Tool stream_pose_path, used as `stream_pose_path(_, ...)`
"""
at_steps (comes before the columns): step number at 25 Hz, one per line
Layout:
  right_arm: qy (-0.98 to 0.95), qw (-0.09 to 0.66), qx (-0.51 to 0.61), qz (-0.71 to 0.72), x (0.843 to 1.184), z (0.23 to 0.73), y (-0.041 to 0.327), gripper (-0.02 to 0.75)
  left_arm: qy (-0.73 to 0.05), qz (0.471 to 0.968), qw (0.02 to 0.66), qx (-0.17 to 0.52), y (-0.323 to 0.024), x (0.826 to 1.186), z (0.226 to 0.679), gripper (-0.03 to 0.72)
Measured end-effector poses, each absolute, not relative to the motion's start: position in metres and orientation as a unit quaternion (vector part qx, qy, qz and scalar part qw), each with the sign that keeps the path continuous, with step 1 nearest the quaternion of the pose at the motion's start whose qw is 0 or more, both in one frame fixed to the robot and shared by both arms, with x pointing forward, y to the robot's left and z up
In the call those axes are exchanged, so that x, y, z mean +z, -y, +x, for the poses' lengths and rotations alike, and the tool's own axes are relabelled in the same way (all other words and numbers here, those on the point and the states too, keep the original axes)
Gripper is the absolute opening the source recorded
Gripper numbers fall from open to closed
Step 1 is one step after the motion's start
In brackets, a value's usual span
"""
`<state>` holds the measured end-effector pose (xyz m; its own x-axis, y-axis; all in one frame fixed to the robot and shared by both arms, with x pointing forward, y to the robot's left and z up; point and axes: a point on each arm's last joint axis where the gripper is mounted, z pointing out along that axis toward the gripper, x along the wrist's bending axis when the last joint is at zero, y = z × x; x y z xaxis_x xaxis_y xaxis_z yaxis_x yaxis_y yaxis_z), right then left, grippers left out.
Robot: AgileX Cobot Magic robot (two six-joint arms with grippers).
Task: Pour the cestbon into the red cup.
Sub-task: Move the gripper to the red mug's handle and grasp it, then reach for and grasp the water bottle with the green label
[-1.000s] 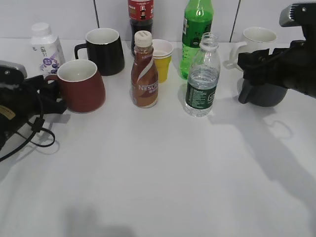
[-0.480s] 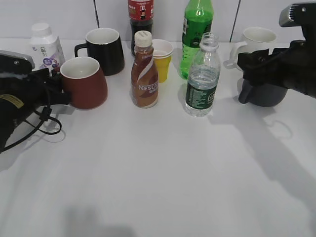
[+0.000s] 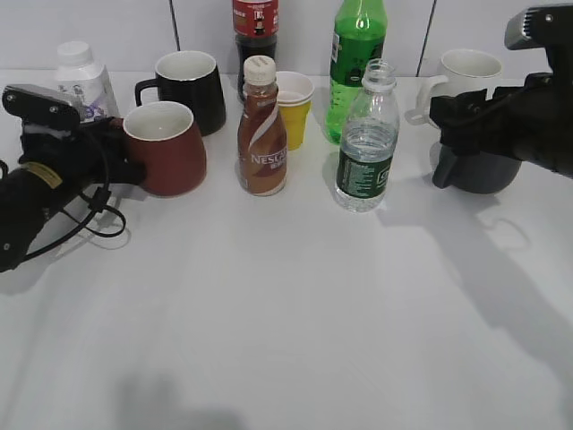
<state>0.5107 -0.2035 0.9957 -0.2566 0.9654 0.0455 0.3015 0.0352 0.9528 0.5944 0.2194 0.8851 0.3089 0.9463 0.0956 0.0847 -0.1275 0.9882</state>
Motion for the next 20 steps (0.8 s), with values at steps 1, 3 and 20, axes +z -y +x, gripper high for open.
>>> stream_pose_path(1, -0.631, 0.346, 0.480, 0.502, 0.996, 0.511, 0.203, 0.588, -0.412, 0.623, 0.516, 0.418, -0.219, 0.885, 0.595, 0.197)
stream_pose_path(3, -0.631, 0.346, 0.480, 0.502, 0.996, 0.511, 0.203, 0.588, -0.411, 0.623, 0.518, 0.418, -0.219, 0.881, 0.596, 0.120)
stream_pose_path(20, -0.701, 0.292, 0.492, 0.426, 0.987, 0.493, 0.175, 0.588, -0.419, 0.621, 0.514, 0.418, -0.226, 0.879, 0.566, 0.043)
